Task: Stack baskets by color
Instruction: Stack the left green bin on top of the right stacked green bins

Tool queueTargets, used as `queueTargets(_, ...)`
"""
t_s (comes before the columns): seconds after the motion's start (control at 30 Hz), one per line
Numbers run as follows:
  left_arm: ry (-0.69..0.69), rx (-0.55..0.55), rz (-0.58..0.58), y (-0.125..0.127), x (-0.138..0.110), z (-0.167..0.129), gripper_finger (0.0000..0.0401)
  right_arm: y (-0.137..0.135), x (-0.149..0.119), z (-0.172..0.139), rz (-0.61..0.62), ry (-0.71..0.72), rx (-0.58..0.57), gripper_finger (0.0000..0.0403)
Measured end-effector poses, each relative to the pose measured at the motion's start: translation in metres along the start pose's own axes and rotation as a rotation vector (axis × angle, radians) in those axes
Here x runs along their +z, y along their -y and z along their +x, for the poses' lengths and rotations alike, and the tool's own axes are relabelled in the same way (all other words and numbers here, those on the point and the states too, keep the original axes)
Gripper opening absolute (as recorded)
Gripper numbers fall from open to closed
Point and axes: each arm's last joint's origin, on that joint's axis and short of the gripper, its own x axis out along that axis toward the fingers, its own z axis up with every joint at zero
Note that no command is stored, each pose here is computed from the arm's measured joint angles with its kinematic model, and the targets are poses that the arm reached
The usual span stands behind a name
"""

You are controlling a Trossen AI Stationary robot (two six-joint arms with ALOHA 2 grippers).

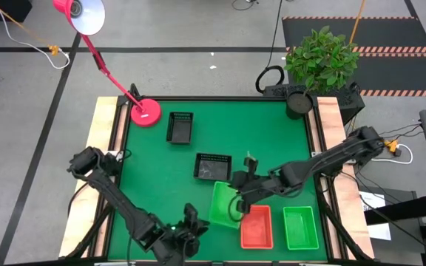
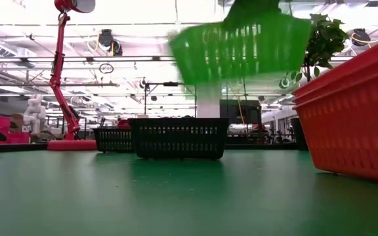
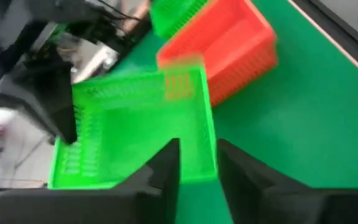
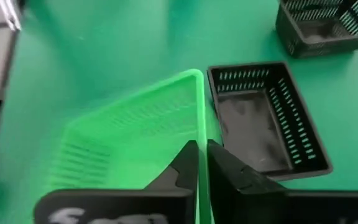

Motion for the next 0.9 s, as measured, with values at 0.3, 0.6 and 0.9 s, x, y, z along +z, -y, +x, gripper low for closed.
queueTargets(0.3,0.101,0.080,-0.031,0.018,0.011,-0.025,0.0202,-0.009,-0.012,-0.072,-0.010,0.003,0.115,0.0008)
queueTargets(0.6,0.097,0.081,-0.197,0.024,0.008,-0.032,0.0167,-0.027,-0.047,-0.141,0.004,-0.081,0.309,0.0008)
queueTargets(0.9,0.097,0.065,-0.231,0.023,0.008,-0.031,0.0134,-0.048,-0.088,-0.177,-0.013,-0.135,0.361,0.0008)
